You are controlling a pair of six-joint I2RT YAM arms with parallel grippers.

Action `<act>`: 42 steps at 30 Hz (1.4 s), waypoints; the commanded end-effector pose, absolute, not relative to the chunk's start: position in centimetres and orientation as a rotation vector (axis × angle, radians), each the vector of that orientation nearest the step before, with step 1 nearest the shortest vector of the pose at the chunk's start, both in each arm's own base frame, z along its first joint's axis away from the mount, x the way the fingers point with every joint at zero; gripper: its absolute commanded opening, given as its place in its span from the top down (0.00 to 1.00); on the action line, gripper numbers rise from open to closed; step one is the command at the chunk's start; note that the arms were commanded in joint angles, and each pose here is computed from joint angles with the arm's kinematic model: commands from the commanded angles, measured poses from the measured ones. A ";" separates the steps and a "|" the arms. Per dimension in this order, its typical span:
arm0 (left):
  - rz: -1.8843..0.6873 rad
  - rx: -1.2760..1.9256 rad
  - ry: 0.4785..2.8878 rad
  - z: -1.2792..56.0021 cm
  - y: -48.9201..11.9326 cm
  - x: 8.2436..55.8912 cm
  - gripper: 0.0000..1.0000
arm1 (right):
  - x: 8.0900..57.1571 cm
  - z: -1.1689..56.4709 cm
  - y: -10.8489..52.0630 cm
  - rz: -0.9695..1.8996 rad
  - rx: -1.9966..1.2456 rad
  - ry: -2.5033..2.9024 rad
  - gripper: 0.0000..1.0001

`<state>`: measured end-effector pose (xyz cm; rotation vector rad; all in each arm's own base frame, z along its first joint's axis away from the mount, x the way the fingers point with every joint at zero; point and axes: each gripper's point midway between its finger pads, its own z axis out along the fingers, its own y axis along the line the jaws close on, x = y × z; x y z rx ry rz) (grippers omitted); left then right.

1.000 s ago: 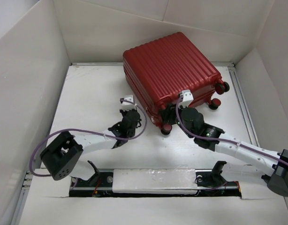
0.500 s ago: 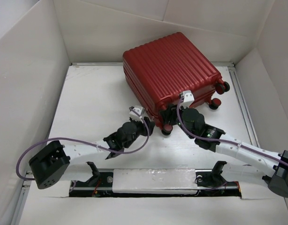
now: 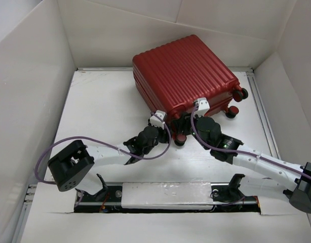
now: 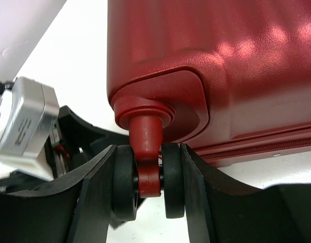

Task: Pack the luggage

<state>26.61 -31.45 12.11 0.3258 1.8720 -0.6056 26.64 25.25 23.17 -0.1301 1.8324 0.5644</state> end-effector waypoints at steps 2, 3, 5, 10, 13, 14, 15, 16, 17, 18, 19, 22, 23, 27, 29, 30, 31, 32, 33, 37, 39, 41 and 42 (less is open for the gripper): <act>-0.557 0.271 1.806 14.5 -31.1 29.0 0.55 | 26.5 23.4 25.4 0.575 -0.122 1.822 1.00; -0.547 0.271 1.794 14.8 -31.3 29.3 0.59 | 26.5 23.4 25.4 0.575 -0.122 1.822 1.00; -0.519 0.280 1.788 14.9 -31.6 29.9 0.68 | 26.3 23.2 25.4 0.582 -0.130 1.825 1.00; -0.468 0.282 1.790 14.5 -31.3 30.5 0.93 | 26.2 23.3 25.6 0.597 -0.132 1.816 1.00; -0.424 0.243 1.785 14.6 -30.5 30.9 1.00 | 26.2 22.8 25.5 0.591 -0.135 1.824 1.00; -0.406 0.240 1.793 14.1 -30.1 30.9 1.00 | 26.2 22.8 25.5 0.591 -0.135 1.824 1.00; -0.388 0.222 1.792 14.1 -29.6 31.3 1.00 | 26.2 22.8 25.5 0.591 -0.135 1.824 1.00; -0.372 0.219 1.798 13.7 -29.2 31.2 1.00 | 26.1 22.4 25.4 0.586 -0.139 1.832 1.00; -0.363 0.202 1.790 14.1 -29.0 31.3 1.00 | 26.0 22.7 25.4 0.598 -0.127 1.826 1.00; -0.330 0.179 1.798 13.6 -27.8 31.9 1.00 | 26.0 22.3 25.3 0.592 -0.130 1.833 1.00; -0.334 0.149 1.792 14.0 -27.4 32.3 1.00 | 26.0 22.8 25.3 0.604 -0.123 1.817 1.00; -0.346 0.090 1.814 13.4 -25.2 33.5 1.00 | 25.7 22.2 25.0 0.604 -0.118 1.828 1.00; -0.370 0.057 1.807 13.8 -24.7 33.8 1.00 | 25.6 22.6 24.9 0.612 -0.113 1.818 1.00; -0.395 -0.003 1.807 14.3 -22.7 35.9 1.00 | 24.8 21.9 25.6 0.648 -0.132 1.833 1.00; -0.384 -0.057 1.839 13.8 -21.3 37.0 1.00 | 24.6 22.1 26.0 0.663 -0.138 1.824 1.00; -0.398 -0.081 1.839 14.1 -21.1 37.4 1.00 | 24.8 21.2 26.2 0.646 -0.148 1.846 1.00; -0.426 -0.118 1.841 14.1 -21.1 37.5 1.00 | 24.6 20.9 26.5 0.647 -0.160 1.854 1.00; -0.429 -0.128 1.853 13.9 -21.1 37.4 1.00 | 24.4 21.3 26.8 0.659 -0.165 1.847 1.00; -0.437 -0.141 1.856 14.0 -21.0 37.2 1.00 | 24.5 21.0 27.0 0.655 -0.167 1.852 1.00; -0.497 -0.221 1.854 14.7 -19.7 34.8 0.50 | 24.2 22.2 28.8 0.691 -0.193 1.837 1.00; -0.550 -0.260 1.804 17.2 -18.7 33.3 0.32 | 23.7 23.6 30.2 0.736 -0.215 1.818 1.00; -0.594 -0.312 1.798 18.2 -17.9 31.8 0.16 | 23.4 24.3 31.7 0.762 -0.250 1.810 1.00; -0.572 -0.324 1.840 17.7 -17.3 30.6 0.16 | 22.5 24.7 32.8 0.795 -0.282 1.806 1.00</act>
